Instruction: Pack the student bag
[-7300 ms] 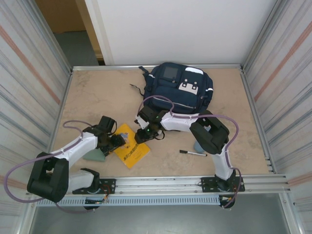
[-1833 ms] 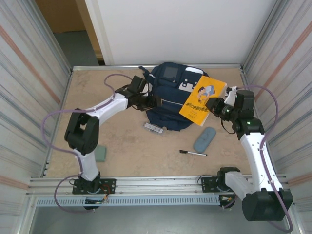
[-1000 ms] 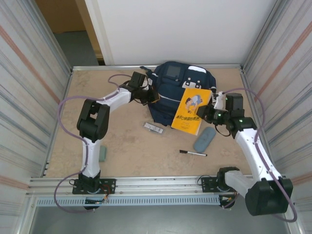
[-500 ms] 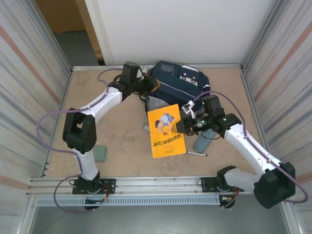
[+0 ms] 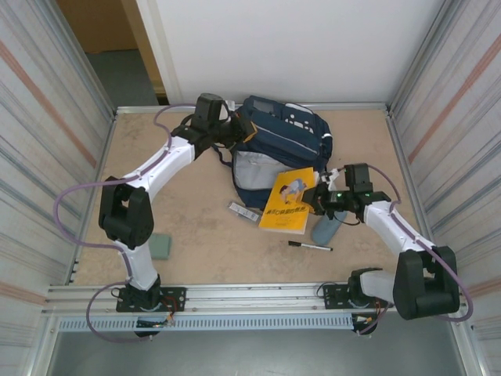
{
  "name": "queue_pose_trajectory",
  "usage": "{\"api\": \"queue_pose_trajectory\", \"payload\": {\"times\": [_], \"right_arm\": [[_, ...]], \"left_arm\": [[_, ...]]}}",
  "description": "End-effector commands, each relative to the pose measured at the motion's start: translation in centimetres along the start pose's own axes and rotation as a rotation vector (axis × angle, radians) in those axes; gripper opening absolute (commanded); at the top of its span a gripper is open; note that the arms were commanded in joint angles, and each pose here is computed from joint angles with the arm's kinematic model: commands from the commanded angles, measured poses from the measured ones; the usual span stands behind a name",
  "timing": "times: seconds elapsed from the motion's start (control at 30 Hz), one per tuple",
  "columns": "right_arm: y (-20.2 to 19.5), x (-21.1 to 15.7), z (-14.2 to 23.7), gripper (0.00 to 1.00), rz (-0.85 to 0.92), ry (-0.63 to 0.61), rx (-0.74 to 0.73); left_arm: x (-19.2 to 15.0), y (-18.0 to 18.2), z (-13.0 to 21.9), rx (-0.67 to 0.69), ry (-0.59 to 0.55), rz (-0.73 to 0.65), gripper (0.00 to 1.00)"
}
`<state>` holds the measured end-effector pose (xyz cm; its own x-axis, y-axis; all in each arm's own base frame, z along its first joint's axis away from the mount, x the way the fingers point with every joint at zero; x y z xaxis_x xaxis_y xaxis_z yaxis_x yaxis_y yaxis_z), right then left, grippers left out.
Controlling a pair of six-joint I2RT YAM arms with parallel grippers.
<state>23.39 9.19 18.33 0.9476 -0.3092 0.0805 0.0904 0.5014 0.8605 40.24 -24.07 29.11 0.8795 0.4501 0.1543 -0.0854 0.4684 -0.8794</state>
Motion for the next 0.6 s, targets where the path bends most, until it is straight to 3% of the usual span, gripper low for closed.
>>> {"api": "queue_pose_trajectory", "payload": {"times": [0.0, 0.2, 0.37, 0.57], "right_arm": [[1.3, 1.4, 0.9, 0.0, 0.003, -0.162, 0.068], [2.5, 3.5, 0.6, 0.0, -0.036, -0.261, 0.134], [3.4, 3.3, -1.1, 0.0, -0.114, -0.187, 0.179], [1.8, 1.8, -2.3, 0.0, -0.104, -0.138, 0.079]], "left_arm": [[-0.2, -4.7, 2.6, -0.183, -0.024, -0.101, 0.0], [-1.1, -5.1, 2.3, -0.178, 0.002, -0.114, 0.0], [-1.0, -5.2, 2.3, -0.161, -0.016, -0.114, 0.0], [-1.3, -7.0, 2.6, -0.191, -0.034, -0.135, 0.0]]}}
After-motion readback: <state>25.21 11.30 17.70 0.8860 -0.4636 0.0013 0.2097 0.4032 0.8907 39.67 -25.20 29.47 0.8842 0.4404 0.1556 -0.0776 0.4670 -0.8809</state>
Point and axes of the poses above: each hand's point on the last joint's axis, 136 mm out from that joint toward the fingers, its own z axis back along the fingers, its own y axis along the line the jaws close on, x = y × z, the point moved 9 cm from there along z, back along the fingers, and after that the axes turned 7 degrees about z, right-handed, at the moved point
